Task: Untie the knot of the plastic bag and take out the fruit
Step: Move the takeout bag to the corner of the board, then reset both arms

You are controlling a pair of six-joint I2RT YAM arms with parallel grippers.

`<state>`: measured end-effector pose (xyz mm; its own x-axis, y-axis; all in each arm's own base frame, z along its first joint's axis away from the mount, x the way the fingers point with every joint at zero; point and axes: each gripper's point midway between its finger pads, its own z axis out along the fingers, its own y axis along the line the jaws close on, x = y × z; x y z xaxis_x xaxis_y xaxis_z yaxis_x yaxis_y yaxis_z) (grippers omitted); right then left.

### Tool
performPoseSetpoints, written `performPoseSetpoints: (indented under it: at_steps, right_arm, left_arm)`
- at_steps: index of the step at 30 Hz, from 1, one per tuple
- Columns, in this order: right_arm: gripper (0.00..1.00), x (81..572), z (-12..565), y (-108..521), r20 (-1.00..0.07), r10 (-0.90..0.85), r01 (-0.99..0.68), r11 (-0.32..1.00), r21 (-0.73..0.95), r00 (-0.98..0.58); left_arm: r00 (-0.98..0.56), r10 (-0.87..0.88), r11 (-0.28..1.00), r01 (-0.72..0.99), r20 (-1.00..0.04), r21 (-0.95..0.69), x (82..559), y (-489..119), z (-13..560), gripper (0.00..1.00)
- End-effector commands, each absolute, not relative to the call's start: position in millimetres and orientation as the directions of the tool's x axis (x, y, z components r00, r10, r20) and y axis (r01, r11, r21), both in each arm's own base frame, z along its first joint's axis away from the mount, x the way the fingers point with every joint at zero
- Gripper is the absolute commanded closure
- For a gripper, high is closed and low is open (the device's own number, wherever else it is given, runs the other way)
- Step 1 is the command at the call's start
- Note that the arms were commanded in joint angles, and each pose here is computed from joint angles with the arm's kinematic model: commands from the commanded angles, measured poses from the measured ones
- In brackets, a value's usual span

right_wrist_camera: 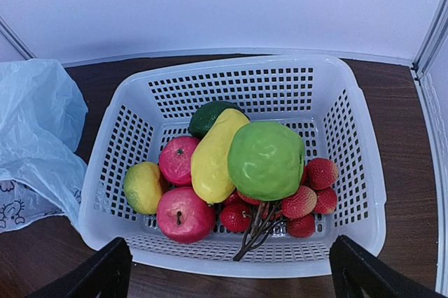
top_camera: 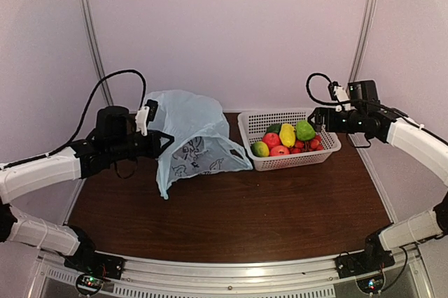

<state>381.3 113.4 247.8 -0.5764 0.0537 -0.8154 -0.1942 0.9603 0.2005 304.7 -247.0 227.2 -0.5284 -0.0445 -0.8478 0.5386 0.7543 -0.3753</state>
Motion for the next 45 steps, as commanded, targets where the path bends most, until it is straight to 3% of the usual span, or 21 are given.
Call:
performPoseSetpoints:
  at_steps: [1,6,7,10,14,19,32,38,45]
  right_arm:
    - [0.01,374.6,236.4,106.8,-0.804,0.093,-0.140,0.967,0.215,-0.588]
    - [0.01,374.0,228.1,104.3,-0.796,0.116,-0.116,0.967,0.227,-0.593]
    - [0.01,373.9,226.7,104.8,-0.795,0.117,-0.116,0.967,0.229,-0.596]
    - [0.01,372.9,223.2,105.0,-0.789,0.119,-0.114,0.966,0.233,-0.602]
    - [0.01,370.8,221.5,102.8,-0.790,0.117,-0.107,0.968,0.225,-0.602]
    - [0.01,371.5,219.7,94.1,-0.793,0.119,-0.071,0.977,0.200,-0.597]
    - [0.01,366.8,241.0,28.3,-0.845,0.216,0.090,0.976,0.197,-0.489]
    - [0.01,342.9,275.1,12.7,-0.939,0.176,0.075,0.984,0.161,-0.297]
    - [0.01,325.0,279.7,12.6,-0.970,0.171,0.040,0.985,0.167,-0.171]
  left_arm:
    - [-0.510,-0.057,0.748,0.547,-0.858,-0.374,329.7,-239.4,220.4,1.00]
    - [-0.563,-0.089,0.764,0.491,-0.822,-0.419,352.1,-228.9,198.8,1.00]
    - [-0.570,-0.098,0.767,0.480,-0.816,-0.427,356.0,-226.6,196.0,0.94]
    - [-0.592,-0.121,0.772,0.449,-0.797,-0.451,366.5,-220.6,188.9,0.69]
    - [-0.600,-0.132,0.809,0.396,-0.789,-0.435,375.6,-210.0,188.5,0.25]
    - [-0.562,-0.163,0.874,0.299,-0.811,-0.382,379.2,-173.2,201.7,0.03]
    - [-0.486,-0.248,0.953,0.030,-0.838,-0.300,343.7,-29.3,249.8,0.03]
    - [-0.316,-0.145,0.985,0.047,-0.938,-0.168,310.0,-13.7,293.7,0.03]
    - [-0.218,-0.131,0.991,0.011,-0.967,-0.136,280.9,-4.6,297.7,0.02]
